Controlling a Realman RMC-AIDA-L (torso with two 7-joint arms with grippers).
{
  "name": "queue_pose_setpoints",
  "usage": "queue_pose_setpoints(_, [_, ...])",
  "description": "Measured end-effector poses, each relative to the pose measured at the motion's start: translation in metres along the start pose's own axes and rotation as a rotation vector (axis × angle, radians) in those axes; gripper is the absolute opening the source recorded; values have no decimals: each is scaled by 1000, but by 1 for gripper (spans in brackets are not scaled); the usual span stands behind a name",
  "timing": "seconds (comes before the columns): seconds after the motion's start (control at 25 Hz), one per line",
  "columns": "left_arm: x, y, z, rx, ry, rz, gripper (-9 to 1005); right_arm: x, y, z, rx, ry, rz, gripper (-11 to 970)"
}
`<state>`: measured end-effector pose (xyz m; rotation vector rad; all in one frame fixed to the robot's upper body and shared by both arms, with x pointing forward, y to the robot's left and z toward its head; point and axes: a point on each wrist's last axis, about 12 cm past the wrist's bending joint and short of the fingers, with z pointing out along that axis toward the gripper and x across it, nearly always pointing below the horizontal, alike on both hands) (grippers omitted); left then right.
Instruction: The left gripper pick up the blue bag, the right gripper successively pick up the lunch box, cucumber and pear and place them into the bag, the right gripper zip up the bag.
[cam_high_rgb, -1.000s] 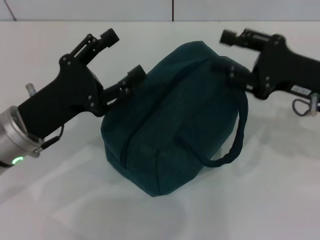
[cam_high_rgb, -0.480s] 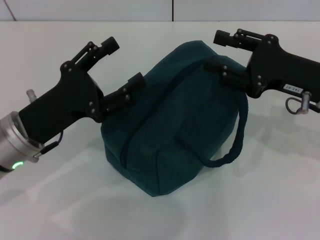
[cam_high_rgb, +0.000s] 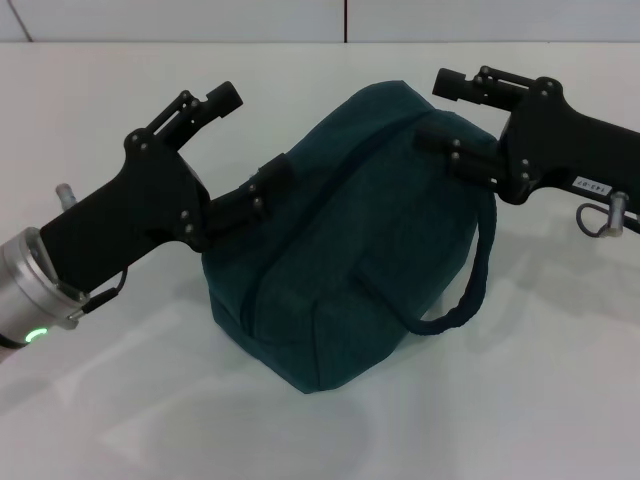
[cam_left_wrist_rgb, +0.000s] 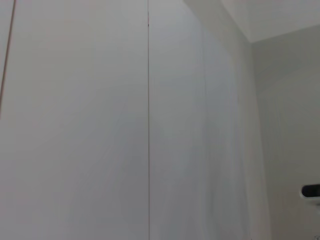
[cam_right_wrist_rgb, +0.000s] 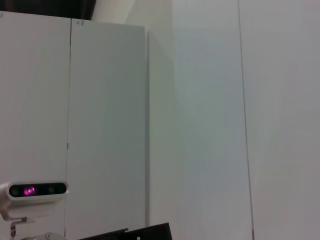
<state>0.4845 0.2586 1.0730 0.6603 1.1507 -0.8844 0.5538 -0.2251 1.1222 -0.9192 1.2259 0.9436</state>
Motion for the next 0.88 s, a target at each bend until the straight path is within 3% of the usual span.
queue_pose_setpoints(0.88, [5, -7, -6, -16, 3, -26, 893, 5, 6, -7, 9, -4, 21, 557])
